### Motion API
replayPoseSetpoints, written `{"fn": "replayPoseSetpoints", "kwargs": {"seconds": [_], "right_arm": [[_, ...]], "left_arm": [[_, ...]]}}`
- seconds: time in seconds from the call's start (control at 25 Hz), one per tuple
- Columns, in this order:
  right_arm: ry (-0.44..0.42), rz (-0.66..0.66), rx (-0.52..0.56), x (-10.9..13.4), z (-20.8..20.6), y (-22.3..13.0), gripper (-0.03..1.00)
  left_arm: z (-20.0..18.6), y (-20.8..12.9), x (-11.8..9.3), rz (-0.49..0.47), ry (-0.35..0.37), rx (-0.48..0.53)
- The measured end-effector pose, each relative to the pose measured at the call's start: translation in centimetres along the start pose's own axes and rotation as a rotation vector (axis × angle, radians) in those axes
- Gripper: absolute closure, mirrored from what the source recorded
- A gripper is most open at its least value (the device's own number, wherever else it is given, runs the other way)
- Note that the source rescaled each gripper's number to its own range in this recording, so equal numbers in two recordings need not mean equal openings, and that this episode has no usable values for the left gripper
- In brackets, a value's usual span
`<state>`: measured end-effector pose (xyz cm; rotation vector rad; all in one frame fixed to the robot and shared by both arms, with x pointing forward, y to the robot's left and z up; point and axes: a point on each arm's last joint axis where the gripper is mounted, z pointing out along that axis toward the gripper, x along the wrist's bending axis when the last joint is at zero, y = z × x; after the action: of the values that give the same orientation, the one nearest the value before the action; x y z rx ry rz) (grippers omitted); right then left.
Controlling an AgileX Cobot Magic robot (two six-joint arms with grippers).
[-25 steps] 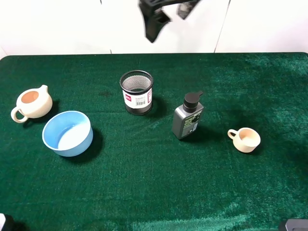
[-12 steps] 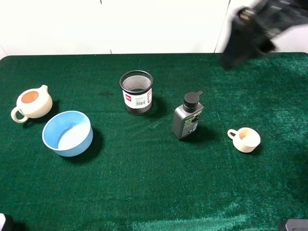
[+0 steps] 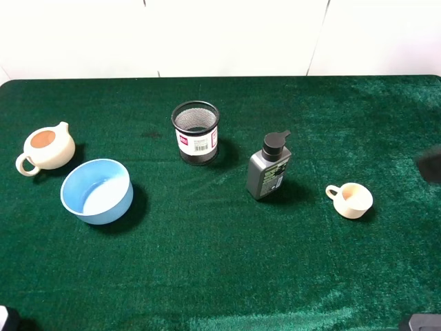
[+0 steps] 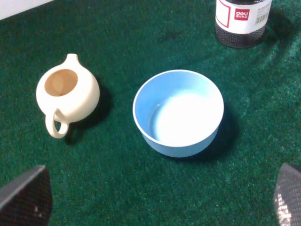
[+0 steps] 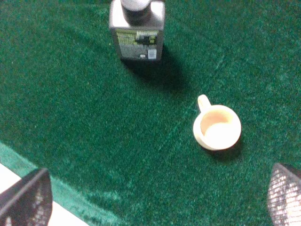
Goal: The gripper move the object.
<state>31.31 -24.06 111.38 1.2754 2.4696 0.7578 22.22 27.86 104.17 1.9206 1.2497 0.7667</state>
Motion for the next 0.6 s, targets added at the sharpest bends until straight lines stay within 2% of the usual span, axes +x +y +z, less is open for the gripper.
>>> {"fn": "replayPoseSetpoints", "kwargs": {"seconds": [0.16, 0.28, 0.6], "right_arm": [[0.002, 0.001, -0.036, -0.2, 0.2, -3.6, -0.03], [0.007, 0.002, -0.104, -0.3, 0.5, -5.4, -0.03], [0.017, 0.002, -0.228, -0.4, 2.0, -7.7, -0.03]], "left_arm": [[0.0, 0.0, 0.0, 0.0, 0.0, 0.0], [0.0, 0.0, 0.0, 0.0, 0.0, 0.0], [0.0, 0.0, 0.0, 0.0, 0.0, 0.0]]}}
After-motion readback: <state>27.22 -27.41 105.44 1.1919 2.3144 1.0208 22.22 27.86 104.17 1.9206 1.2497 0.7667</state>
